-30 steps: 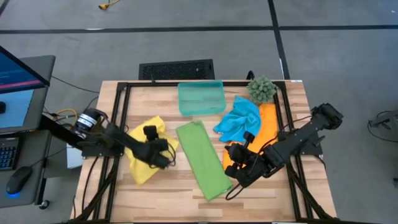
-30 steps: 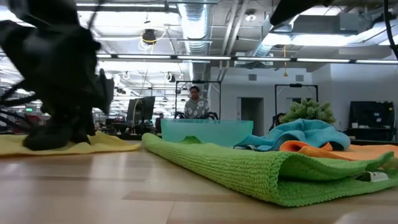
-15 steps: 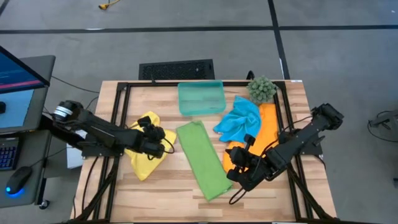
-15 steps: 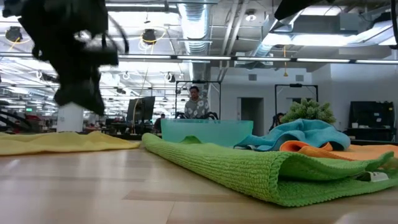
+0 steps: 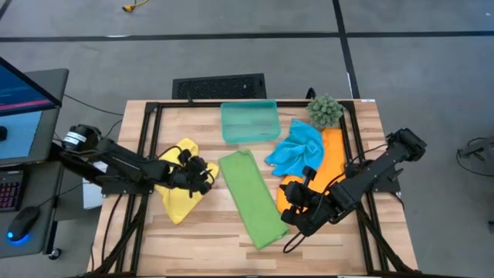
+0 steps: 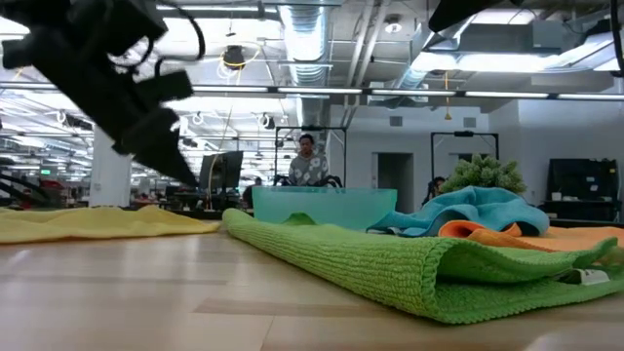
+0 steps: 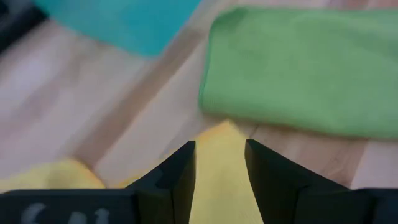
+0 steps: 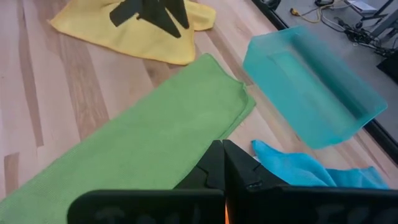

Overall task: Roll microfiber towels into tight, uniform cylinder then place into a basket
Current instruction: Roll the green microfiber cloth

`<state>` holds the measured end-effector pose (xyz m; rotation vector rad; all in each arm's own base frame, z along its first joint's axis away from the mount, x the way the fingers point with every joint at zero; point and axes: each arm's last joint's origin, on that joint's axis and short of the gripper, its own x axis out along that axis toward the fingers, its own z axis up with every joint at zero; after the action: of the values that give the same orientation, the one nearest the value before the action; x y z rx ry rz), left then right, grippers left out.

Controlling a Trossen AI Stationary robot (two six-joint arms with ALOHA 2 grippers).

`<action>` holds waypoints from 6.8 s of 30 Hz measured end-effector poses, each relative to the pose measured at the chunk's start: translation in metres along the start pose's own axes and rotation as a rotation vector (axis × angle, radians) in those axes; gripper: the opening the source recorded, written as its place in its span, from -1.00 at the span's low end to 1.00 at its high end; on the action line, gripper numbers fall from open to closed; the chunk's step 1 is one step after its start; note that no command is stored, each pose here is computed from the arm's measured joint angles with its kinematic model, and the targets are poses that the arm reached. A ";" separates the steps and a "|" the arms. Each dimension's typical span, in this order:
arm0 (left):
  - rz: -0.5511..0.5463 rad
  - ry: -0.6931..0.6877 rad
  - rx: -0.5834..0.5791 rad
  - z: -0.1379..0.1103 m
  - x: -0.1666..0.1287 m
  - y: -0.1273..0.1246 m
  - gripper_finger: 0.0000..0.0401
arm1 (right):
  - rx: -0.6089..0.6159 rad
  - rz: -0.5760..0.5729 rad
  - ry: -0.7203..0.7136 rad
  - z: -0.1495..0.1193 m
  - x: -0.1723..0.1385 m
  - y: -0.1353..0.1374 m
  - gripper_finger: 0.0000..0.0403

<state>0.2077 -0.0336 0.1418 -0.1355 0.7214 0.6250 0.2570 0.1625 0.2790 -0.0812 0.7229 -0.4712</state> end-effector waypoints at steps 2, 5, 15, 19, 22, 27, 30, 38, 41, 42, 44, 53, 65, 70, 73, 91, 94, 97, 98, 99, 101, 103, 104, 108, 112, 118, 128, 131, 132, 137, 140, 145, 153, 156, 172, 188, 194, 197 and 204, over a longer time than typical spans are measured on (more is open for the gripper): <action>-0.006 0.028 -0.029 -0.004 0.004 0.002 -0.34 | -0.002 -0.005 0.003 0.000 0.001 -0.001 -0.95; -0.027 0.058 -0.050 -0.008 0.007 0.005 -0.34 | 0.003 -0.014 0.007 0.001 0.003 -0.003 -0.95; -0.091 0.112 -0.091 -0.008 0.009 0.006 -0.34 | 0.011 -0.018 0.007 0.003 0.005 -0.004 -0.95; -0.099 0.132 -0.131 -0.006 0.011 0.008 -0.34 | 0.011 -0.018 0.007 0.003 0.005 -0.004 -0.95; -0.097 0.137 -0.141 -0.005 0.013 0.010 -0.34 | 0.011 -0.018 0.007 0.003 0.005 -0.004 -0.95; -0.090 0.140 -0.165 -0.005 0.014 0.012 -0.34 | 0.012 -0.018 0.006 0.003 0.005 -0.004 -0.95; -0.086 0.141 -0.172 -0.004 0.015 0.013 -0.34 | 0.012 -0.018 0.006 0.003 0.005 -0.004 -0.95; -0.132 0.122 -0.216 0.002 0.017 0.012 -0.34 | 0.014 -0.017 0.005 0.003 0.005 -0.004 -0.95; -0.147 0.115 -0.202 0.009 0.016 0.011 -0.34 | 0.014 -0.017 0.005 0.003 0.005 -0.004 -0.95; -0.145 0.114 -0.193 0.013 0.016 0.010 -0.34 | 0.014 -0.017 0.005 0.003 0.005 -0.004 -0.95; -0.137 0.117 -0.172 0.024 0.014 0.009 -0.34 | 0.014 -0.017 0.005 0.003 0.005 -0.004 -0.95; -0.090 0.190 -0.119 0.051 -0.003 0.002 -0.34 | 0.017 -0.021 0.006 0.004 0.006 -0.005 -0.95; 0.010 0.371 -0.030 0.009 0.036 -0.022 -0.34 | 0.011 -0.024 0.010 0.003 0.006 -0.005 -0.95; 0.038 0.396 0.015 0.009 0.041 -0.026 -0.34 | 0.011 -0.024 0.010 0.003 0.006 -0.005 -0.95; 0.064 0.431 0.008 0.009 0.037 -0.023 -0.34 | 0.011 -0.023 0.010 0.003 0.006 -0.005 -0.95; 0.463 0.784 0.149 -0.025 -0.002 0.008 -0.34 | 0.009 -0.021 0.011 0.003 0.006 -0.005 -0.95; 0.430 0.742 0.168 -0.021 -0.006 -0.002 -0.34 | 0.009 -0.022 0.011 0.003 0.006 -0.005 -0.95; 0.388 0.676 0.194 -0.010 -0.012 -0.016 -0.34 | 0.009 -0.021 0.011 0.003 0.006 -0.005 -0.95; 0.371 0.652 0.203 -0.005 -0.014 -0.021 -0.34 | 0.009 -0.022 0.011 0.003 0.006 -0.005 -0.95; 0.356 0.630 0.211 0.000 -0.017 -0.026 -0.34 | 0.009 -0.022 0.011 0.003 0.006 -0.005 -0.95; 0.332 0.585 0.232 0.011 -0.023 -0.035 -0.34 | 0.007 -0.021 0.011 0.003 0.005 -0.005 -0.95; 0.315 0.535 0.249 0.022 -0.031 -0.043 -0.34 | -0.002 -0.018 0.012 0.002 0.004 -0.004 -0.95; 0.310 0.508 0.256 0.028 -0.035 -0.047 -0.34 | -0.015 -0.016 0.013 0.001 0.003 -0.003 -0.95; 0.288 0.414 0.287 0.042 -0.052 -0.061 -0.34 | -0.046 0.007 0.010 -0.002 -0.002 0.001 -0.95; 0.250 0.360 0.311 0.044 -0.065 -0.071 -0.34 | -0.064 0.027 0.003 -0.006 -0.008 0.005 -0.95; 0.133 0.212 0.301 0.035 -0.076 -0.096 -0.34 | -0.096 0.065 -0.010 -0.013 -0.020 0.013 -0.95; -0.061 -0.062 0.368 0.027 -0.077 -0.147 -0.34 | -0.112 0.125 -0.051 -0.019 -0.033 0.024 -0.95; -0.069 -0.086 0.395 0.025 -0.062 -0.158 -0.34 | -0.173 0.117 -0.055 -0.021 -0.025 0.033 -0.95; -0.054 -0.076 0.418 0.022 -0.056 -0.159 -0.34 | -0.216 0.114 -0.047 -0.023 -0.022 0.036 -0.95; -0.005 -0.033 0.467 0.012 -0.031 -0.163 -0.34 | -0.388 0.115 0.012 -0.035 -0.001 0.054 -0.95; -0.003 -0.026 0.481 0.011 -0.024 -0.164 -0.34 | -0.447 0.127 0.070 -0.042 0.012 0.062 -0.95; -0.100 0.006 0.519 0.019 -0.010 -0.169 -0.34 | -0.458 0.174 0.171 -0.048 0.030 0.068 -0.95; -0.326 0.027 0.541 0.033 0.005 -0.177 -0.34 | -0.350 0.301 0.192 -0.036 0.042 0.071 -0.95; -0.361 -0.007 0.542 0.035 0.003 -0.181 -0.34 | -0.367 0.344 0.209 -0.037 0.041 0.072 -0.95; -0.635 -0.093 0.680 0.027 -0.021 -0.205 -0.34 | -0.342 0.502 0.108 -0.056 -0.003 0.104 -0.92; -0.713 0.033 0.637 0.019 -0.022 -0.203 -0.12 | -0.417 0.467 0.169 -0.080 0.016 0.121 -0.22; -0.695 0.071 0.630 0.017 -0.021 -0.201 -0.02 | -0.493 0.403 0.248 -0.104 0.039 0.131 -0.14; -0.695 0.070 0.630 0.017 -0.021 -0.201 -0.02 | -0.517 0.368 0.283 -0.111 0.050 0.132 -0.15; -0.694 0.069 0.635 0.017 -0.021 -0.201 -0.02 | -0.502 0.365 0.331 -0.109 0.059 0.128 -0.19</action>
<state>0.3212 -0.2011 0.1499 0.1799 0.8457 -0.2831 0.2737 0.2601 0.1305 -0.3406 1.1455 0.0591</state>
